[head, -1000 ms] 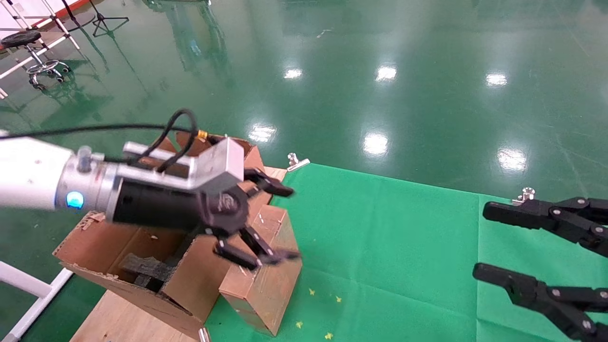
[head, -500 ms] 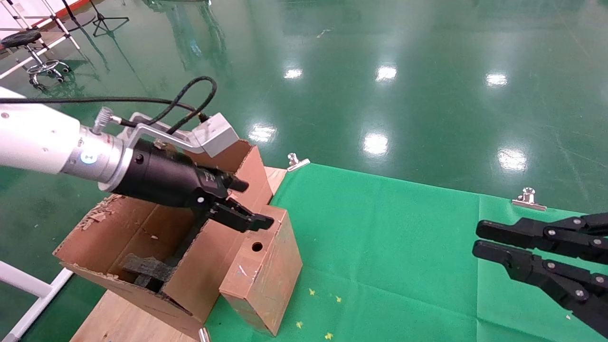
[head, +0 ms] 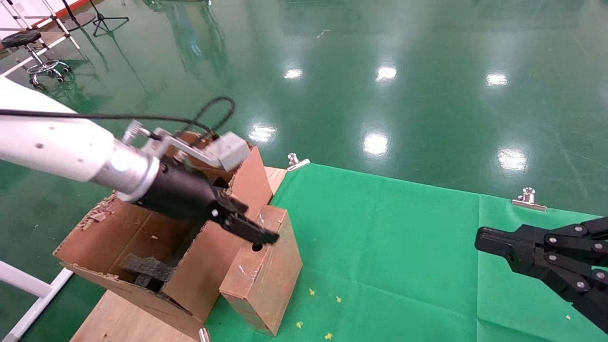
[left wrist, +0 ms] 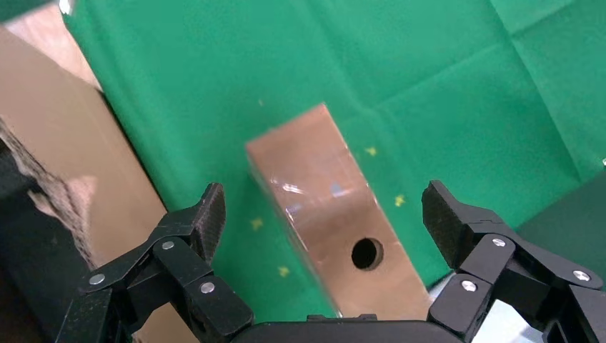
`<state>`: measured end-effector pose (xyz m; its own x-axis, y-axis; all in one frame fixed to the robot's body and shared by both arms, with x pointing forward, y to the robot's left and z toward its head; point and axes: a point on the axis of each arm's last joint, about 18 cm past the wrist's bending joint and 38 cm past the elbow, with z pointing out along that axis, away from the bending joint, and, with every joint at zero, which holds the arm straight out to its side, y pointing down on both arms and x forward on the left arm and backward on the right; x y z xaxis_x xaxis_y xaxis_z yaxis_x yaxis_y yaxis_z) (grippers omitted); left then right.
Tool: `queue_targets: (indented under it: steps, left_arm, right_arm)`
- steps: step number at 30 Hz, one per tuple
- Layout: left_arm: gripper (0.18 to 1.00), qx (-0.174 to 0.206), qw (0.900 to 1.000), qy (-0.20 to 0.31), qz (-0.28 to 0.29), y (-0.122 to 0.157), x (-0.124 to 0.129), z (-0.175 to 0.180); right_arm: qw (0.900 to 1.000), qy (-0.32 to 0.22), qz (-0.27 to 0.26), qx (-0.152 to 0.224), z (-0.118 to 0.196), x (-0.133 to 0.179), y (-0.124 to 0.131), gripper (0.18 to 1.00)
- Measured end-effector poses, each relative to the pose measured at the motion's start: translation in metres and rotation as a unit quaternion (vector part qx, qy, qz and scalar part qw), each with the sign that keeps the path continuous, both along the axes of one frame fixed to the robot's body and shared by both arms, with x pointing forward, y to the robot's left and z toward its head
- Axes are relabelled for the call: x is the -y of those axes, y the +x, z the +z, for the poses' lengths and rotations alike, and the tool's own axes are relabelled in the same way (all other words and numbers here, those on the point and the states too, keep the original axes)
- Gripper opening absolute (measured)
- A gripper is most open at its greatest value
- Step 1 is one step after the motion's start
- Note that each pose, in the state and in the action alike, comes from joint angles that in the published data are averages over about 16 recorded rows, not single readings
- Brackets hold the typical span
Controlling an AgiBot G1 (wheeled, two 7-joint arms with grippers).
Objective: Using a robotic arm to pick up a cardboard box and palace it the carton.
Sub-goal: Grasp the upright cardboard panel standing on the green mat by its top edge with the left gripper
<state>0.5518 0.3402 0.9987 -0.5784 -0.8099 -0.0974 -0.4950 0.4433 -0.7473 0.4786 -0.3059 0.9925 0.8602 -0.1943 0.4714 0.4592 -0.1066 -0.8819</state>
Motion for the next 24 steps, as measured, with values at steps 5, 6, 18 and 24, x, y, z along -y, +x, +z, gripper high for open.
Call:
queue_targets:
  steps: [5,6,18,24]
  left_arm:
    - [1.001,-0.018,0.9997,0.015,0.005,0.004,0.008,-0.006]
    - [1.001,-0.021,0.9996,0.018,0.006,0.005,0.01,-0.008]
    - [1.001,-0.048,0.997,0.06,0.003,0.013,0.029,-0.02]
    - [1.001,-0.054,0.9955,0.078,0.006,0.016,0.033,-0.023]
  right_arm:
    - [1.0,0.0,0.0,0.0,0.0,0.0,0.0,0.194]
    - [1.0,0.0,0.0,0.0,0.0,0.0,0.0,0.193]
    - [1.0,0.0,0.0,0.0,0.0,0.0,0.0,0.191]
    - [1.0,0.0,0.0,0.0,0.0,0.0,0.0,0.191]
